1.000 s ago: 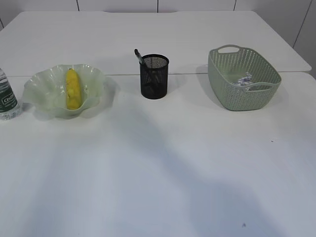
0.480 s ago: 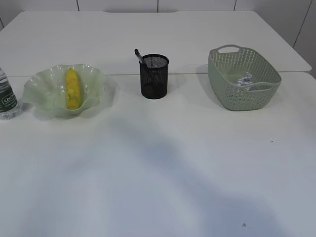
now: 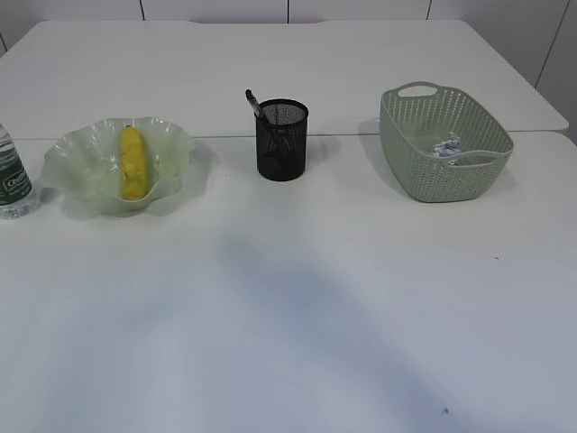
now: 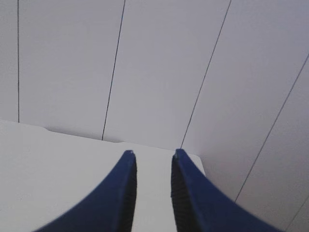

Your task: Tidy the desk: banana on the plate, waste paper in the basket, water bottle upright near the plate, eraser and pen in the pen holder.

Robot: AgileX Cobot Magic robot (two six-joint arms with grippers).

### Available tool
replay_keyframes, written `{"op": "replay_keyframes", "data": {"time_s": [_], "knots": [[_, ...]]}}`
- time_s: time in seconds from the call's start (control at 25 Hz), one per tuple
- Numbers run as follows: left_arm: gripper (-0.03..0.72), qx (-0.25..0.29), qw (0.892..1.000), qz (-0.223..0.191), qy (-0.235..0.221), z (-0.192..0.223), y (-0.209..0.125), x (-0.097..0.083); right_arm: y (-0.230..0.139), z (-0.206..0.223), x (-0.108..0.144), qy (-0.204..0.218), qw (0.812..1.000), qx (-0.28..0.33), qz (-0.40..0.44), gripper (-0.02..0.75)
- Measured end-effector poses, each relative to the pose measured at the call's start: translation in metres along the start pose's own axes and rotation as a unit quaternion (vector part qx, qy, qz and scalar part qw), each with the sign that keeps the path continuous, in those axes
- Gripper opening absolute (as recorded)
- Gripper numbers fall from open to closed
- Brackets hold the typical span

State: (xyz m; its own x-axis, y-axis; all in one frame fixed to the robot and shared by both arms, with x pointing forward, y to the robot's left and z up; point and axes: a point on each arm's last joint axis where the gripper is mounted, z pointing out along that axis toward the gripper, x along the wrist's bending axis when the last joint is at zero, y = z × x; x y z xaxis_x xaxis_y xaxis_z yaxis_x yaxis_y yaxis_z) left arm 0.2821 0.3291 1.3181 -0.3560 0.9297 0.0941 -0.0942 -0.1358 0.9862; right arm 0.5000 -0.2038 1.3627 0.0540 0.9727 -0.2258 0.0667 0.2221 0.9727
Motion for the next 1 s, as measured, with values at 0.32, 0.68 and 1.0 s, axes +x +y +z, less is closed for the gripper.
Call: {"op": "replay_keyframes", "data": {"time_s": [0.32,0.68,1.0], "knots": [[0.233,0.000,1.000,-0.016,-0.013,-0.003,0.000,-0.001,0.010,-0.069,-0.051,-0.012,0.999,-0.026,-0.019,0.192],[0.233,0.013,1.000,-0.024,-0.011,-0.023,-0.003,0.004,-0.021,-0.148,-0.102,-0.021,0.999,-0.027,-0.040,0.192],[0.233,0.020,0.999,-0.027,-0.001,-0.059,-0.008,0.015,-0.082,-0.212,-0.131,0.005,0.999,-0.023,-0.022,0.192]]}}
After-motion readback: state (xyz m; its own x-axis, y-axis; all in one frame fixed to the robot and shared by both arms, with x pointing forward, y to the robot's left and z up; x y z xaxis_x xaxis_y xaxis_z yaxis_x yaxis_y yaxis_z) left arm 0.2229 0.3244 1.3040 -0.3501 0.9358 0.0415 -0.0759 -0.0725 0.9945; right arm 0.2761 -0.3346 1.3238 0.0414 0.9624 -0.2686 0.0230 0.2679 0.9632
